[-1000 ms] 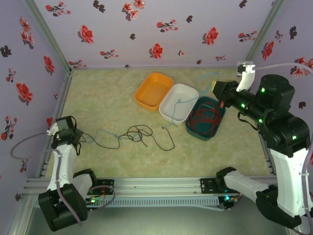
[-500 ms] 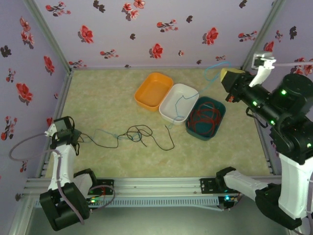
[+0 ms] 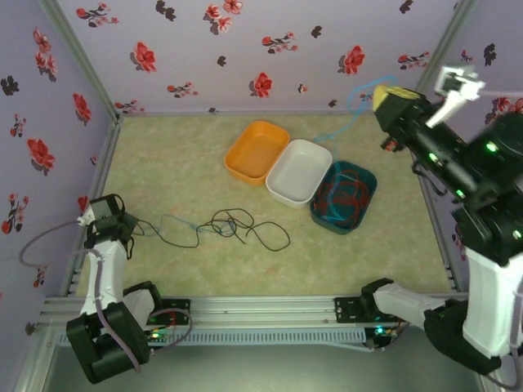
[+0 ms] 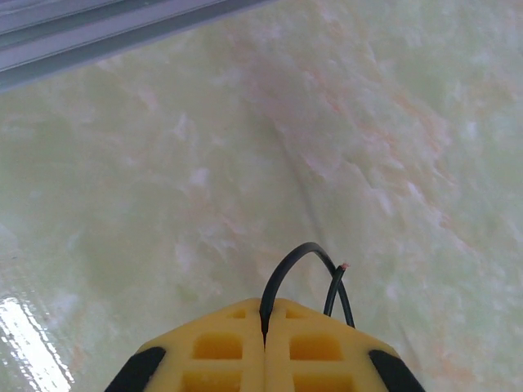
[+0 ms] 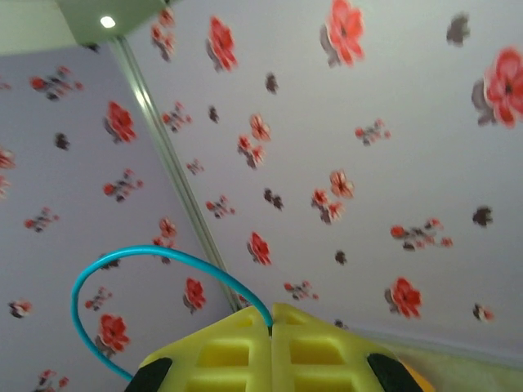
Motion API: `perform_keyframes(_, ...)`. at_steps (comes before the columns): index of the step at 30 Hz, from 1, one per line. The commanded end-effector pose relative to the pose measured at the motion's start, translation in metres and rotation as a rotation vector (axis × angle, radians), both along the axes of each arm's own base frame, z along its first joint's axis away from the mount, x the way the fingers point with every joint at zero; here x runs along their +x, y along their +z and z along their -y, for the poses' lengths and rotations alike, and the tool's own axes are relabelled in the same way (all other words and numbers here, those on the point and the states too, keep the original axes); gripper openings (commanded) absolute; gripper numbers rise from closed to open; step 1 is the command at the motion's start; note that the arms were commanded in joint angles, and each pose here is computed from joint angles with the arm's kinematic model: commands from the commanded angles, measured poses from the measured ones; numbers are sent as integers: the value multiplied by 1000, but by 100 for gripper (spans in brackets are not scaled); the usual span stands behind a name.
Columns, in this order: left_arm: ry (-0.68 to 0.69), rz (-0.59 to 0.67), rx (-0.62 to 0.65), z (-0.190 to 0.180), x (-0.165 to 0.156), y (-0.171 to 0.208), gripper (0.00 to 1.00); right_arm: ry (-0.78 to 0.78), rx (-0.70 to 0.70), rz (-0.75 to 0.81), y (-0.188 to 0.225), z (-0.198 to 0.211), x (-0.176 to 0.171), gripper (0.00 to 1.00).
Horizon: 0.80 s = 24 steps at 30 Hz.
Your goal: Untangle the cables
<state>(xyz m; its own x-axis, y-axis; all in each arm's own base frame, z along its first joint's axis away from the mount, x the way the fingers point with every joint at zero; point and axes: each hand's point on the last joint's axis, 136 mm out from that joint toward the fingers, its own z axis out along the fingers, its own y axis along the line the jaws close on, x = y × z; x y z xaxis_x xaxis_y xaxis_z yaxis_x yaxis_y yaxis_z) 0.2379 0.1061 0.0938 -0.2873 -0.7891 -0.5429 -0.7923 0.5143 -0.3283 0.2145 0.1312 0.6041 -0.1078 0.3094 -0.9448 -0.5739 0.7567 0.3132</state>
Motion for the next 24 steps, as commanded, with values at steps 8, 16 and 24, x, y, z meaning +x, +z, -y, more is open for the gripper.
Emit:
perform_keyframes(8, -197, 182, -119, 38, 22, 34, 0, -37, -76, -256, -86, -32, 91, 0)
perform_keyframes(16, -245, 250, -139, 48, 25, 55, 0, -58, -152, -394, -142, -48, 142, 0)
perform_keyframes(24, -275, 268, -173, 57, 26, 58, 0, -126, -235, -502, -192, -42, 167, 0)
